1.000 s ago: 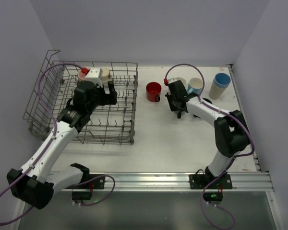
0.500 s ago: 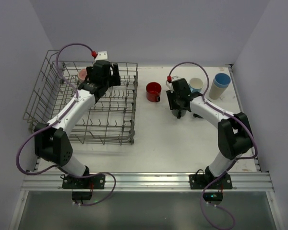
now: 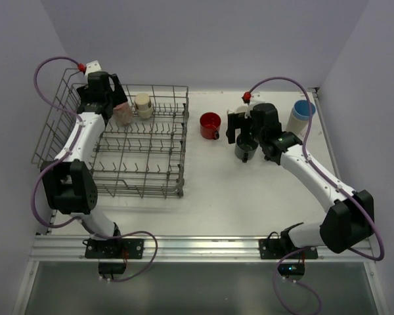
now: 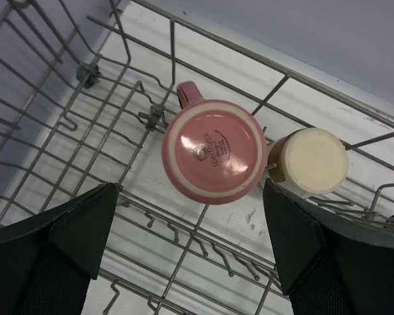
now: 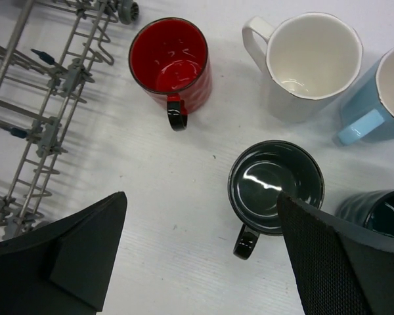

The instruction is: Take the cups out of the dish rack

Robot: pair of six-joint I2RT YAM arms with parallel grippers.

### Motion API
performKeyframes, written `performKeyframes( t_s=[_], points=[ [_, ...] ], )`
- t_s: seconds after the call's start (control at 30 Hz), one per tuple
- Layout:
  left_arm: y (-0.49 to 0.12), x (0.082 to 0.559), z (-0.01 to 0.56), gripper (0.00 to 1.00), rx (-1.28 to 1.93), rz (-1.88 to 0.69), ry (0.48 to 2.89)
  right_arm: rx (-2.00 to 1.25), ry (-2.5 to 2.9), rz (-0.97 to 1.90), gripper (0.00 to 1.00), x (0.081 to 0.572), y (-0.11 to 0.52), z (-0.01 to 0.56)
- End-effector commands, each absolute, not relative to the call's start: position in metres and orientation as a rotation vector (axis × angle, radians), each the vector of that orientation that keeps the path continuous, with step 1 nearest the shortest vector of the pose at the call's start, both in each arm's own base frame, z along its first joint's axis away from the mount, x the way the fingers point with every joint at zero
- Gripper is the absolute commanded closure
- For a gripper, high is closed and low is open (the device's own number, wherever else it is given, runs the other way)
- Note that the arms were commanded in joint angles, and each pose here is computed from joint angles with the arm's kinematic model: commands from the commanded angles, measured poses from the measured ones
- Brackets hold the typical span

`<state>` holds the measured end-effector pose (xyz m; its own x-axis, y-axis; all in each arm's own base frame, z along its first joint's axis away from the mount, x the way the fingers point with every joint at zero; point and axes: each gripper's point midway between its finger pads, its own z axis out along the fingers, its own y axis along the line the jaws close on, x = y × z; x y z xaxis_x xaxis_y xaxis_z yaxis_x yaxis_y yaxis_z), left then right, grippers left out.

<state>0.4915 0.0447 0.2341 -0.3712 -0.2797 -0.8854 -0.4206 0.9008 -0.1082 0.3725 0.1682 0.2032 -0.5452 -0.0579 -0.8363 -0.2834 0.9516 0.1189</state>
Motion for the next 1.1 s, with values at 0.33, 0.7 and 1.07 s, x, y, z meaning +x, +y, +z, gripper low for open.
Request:
performKeyframes(
  t_s=[0.33,0.7,1.07],
  points=[
    [0.021,0.544,0.198,0.00,-0.359,0.040,2.082,-0.331,2.044,0.485,0.01,0.359,0.206,0.223],
    [0.050,0.555,0.170,0.00,-0.384,0.170,2.117,-0.355,2.032,0.492,0.01,0.355,0.212,0.227],
    [0.052,0.552,0.175,0.25,-0.396,0.173,2.057,-0.366,2.032,0.504,0.01,0.353,0.216,0.226]
  ],
)
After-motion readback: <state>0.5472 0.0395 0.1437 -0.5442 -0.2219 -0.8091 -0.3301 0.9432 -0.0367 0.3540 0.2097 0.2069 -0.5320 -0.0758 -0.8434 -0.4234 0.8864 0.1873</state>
